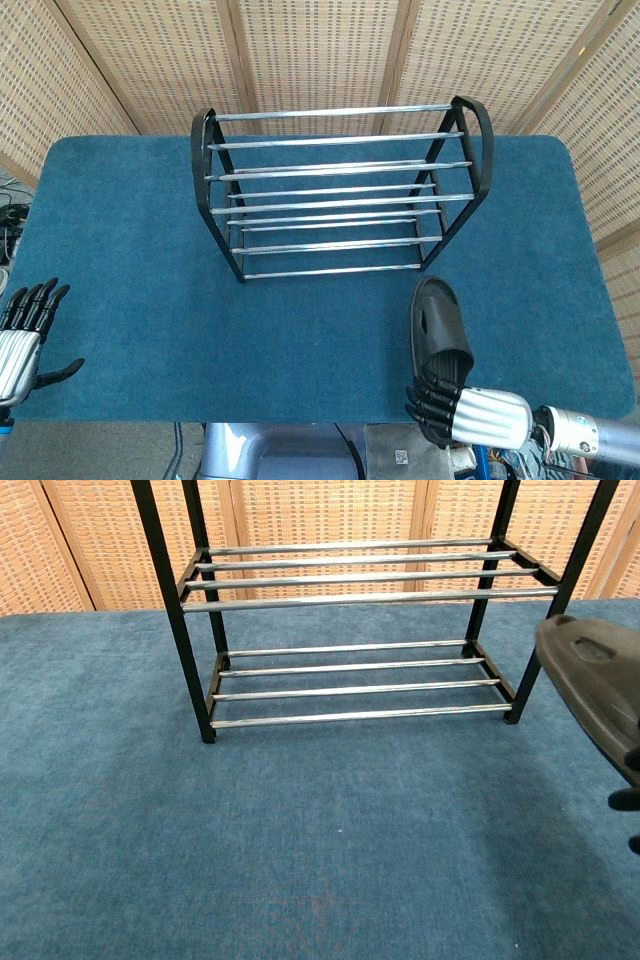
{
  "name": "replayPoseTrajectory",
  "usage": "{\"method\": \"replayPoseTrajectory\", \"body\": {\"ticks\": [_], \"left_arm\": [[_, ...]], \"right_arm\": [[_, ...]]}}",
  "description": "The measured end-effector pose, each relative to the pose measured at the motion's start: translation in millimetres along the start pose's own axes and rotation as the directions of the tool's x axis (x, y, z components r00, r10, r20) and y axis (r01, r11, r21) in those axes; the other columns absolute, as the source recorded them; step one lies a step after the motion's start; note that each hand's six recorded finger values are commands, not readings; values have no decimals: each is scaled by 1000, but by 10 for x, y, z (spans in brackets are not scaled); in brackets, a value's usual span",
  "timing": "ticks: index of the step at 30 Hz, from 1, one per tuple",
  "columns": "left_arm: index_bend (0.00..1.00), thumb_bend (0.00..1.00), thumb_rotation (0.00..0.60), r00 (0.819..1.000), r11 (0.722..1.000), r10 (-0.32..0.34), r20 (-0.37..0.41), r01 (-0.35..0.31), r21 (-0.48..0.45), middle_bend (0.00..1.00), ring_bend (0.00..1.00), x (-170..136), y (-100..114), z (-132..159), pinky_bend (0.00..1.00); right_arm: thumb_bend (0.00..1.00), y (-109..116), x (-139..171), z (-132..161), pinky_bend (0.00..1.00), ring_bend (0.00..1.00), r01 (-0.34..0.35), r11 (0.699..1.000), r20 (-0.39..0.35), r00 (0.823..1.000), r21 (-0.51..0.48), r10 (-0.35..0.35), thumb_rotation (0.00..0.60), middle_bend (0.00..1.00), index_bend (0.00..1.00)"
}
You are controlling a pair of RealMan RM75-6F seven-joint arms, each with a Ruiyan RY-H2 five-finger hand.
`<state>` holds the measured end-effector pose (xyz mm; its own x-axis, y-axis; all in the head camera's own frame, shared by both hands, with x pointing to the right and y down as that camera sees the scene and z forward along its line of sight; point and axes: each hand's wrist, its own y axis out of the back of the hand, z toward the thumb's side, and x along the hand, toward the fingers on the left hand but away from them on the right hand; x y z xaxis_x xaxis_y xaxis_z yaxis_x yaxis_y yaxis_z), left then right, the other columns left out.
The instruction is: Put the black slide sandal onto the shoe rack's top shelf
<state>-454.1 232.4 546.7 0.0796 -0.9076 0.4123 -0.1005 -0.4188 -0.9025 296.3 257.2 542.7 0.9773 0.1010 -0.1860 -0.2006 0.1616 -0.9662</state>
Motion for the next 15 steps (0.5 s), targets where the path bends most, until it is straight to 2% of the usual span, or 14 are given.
{"method": "replayPoseTrajectory", "body": {"ticks": [6,15], "left_arm": [[0,145,600,1000,1000,-1,-3,1,5,0,0,8,-6,-5,0],[0,145,600,1000,1000,-7,-18,7,6,0,0,37,-21,-35,0]], "right_arm": [[671,79,-243,-178,409,432,10,997,-66,998,80,-5,600,575,634],[670,59,-662,-650,409,432,-21,987,-106,994,160,38,600,573,634]]}}
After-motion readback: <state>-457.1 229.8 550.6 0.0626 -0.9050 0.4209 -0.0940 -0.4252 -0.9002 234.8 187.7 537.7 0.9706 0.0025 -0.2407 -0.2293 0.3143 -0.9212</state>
